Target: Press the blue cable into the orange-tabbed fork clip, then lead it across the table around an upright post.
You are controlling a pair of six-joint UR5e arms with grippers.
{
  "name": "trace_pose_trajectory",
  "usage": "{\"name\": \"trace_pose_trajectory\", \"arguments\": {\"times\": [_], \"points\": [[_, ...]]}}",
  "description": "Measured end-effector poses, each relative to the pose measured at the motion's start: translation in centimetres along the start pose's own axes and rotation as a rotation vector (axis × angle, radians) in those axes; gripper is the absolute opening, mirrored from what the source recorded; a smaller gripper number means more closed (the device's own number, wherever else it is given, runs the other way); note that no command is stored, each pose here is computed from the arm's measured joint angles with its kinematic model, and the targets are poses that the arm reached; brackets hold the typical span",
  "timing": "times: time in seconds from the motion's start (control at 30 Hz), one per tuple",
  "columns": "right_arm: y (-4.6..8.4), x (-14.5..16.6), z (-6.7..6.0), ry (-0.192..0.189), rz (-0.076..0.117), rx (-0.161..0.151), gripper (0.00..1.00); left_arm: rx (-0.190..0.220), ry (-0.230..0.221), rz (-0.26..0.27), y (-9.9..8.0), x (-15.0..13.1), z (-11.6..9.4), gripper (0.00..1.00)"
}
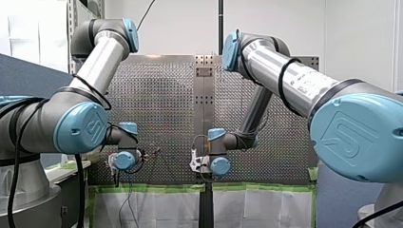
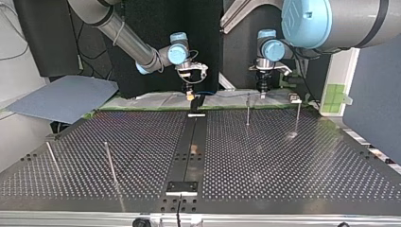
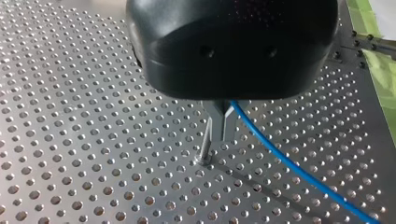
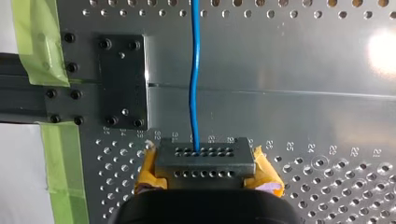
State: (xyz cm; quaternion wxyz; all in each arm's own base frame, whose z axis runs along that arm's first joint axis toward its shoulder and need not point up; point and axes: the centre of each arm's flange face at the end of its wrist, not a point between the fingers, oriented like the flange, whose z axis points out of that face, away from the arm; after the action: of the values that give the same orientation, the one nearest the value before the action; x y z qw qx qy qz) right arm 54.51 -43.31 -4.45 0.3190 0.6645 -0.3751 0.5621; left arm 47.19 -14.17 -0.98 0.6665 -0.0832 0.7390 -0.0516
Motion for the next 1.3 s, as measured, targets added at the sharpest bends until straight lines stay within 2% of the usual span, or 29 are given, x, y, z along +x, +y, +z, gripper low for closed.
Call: {"name": "trace_pose_trajectory", "arguments": {"times": [0.47,0.9,1.3], "points": [[0.3,0.0,0.1,0.000,-0.013,-0.004,0.00,-0.029,0.054,0.017,0.6,0.5,-0.6,0.00],[0.4,0.1,0.3,0.005,-0.012,-0.004,0.00,-0.014,0.039,-0.007,0.4,-0.2,1.1,0.00],[0.9,0.2,0.5,0.003,-0.011,-0.011,0.00,-0.012,0.052,-0.033,0.5,-0.4,1.8,0.00]]}}
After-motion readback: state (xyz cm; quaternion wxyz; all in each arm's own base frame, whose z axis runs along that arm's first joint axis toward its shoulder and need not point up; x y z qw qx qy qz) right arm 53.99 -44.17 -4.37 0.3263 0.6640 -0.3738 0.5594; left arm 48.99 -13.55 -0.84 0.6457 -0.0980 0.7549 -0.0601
